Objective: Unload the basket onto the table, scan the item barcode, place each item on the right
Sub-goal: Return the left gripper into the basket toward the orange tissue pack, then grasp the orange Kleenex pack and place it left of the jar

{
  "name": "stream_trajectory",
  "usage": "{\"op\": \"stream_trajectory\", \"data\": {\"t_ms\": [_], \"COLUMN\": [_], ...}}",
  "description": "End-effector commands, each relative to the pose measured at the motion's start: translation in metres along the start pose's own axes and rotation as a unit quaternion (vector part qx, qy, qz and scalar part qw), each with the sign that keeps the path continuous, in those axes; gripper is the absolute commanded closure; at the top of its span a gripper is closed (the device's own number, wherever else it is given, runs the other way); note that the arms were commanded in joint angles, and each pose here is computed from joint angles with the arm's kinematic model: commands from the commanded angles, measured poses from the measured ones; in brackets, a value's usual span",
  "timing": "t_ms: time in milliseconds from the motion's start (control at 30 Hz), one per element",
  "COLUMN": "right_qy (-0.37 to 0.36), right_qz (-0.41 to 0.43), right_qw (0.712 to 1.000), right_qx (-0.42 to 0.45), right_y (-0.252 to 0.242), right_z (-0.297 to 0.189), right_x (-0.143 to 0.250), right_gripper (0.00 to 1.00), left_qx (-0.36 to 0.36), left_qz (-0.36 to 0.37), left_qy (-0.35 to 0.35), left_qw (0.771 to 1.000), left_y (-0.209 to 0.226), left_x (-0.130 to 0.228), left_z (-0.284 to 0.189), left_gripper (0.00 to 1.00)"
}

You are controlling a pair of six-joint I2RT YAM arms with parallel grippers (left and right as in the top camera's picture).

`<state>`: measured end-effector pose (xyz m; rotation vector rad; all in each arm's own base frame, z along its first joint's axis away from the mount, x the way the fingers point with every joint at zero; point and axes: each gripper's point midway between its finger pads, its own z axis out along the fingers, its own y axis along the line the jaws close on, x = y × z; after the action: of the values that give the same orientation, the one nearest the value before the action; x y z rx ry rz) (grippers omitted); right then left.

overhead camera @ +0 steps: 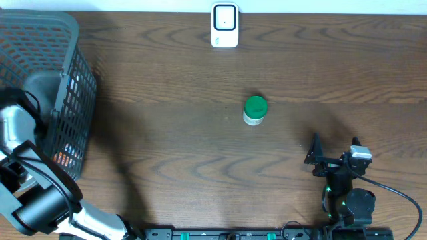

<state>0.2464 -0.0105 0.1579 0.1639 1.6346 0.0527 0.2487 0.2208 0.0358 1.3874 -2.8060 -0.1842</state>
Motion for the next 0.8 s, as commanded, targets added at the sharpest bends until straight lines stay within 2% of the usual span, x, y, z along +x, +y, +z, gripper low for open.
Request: {"op": "stream_trajectory", "data": {"t_ms": [0, 233, 267, 333, 500, 633, 767], "right_qy": [0.000, -0.001, 0.000, 0.000, 0.000, 0.000, 0.000], "right_qz": [-0.007, -0.007, -0.007, -0.007, -0.007, -0.007, -0.007], "right_qw": [1.000, 1.000, 1.000, 1.000, 1.000, 1.000, 1.000], "right_qx": [-0.002, -0.002, -0.002, -0.002, -0.002, -0.002, -0.002], "right_y": [0.001, 0.001, 0.001, 0.001, 0.001, 0.001, 0.001], "right_z": [0.000, 0.000, 0.000, 0.000, 0.000, 0.000, 0.000], "right_x": [0.000, 0.000, 0.000, 0.000, 0.000, 0.000, 0.000], "right_gripper": [0.01, 0.01, 0.01, 0.01, 0.01, 0.01, 0.01], "left_qx": [0.009, 0.006, 0.006, 0.006, 0.005, 0.009, 0.021], "left_qz": [0.012, 0.013, 0.013, 0.013, 0.009, -0.002, -0.011], "left_qy": [0.022, 0.031, 0.032, 0.034, 0.038, 0.019, -0.027], "left_qw": [1.000, 0.999, 0.999, 0.999, 0.999, 1.000, 0.999], "left_y": [-0.002, 0.000, 0.001, 0.001, 0.002, 0.001, 0.000], "left_x": [0.017, 0.041, 0.042, 0.043, 0.045, 0.034, 0.009], "left_z": [0.019, 0.051, 0.053, 0.053, 0.051, 0.033, -0.014], "left_gripper": [0.02, 0.02, 0.04, 0.15, 0.24, 0.25, 0.28]}}
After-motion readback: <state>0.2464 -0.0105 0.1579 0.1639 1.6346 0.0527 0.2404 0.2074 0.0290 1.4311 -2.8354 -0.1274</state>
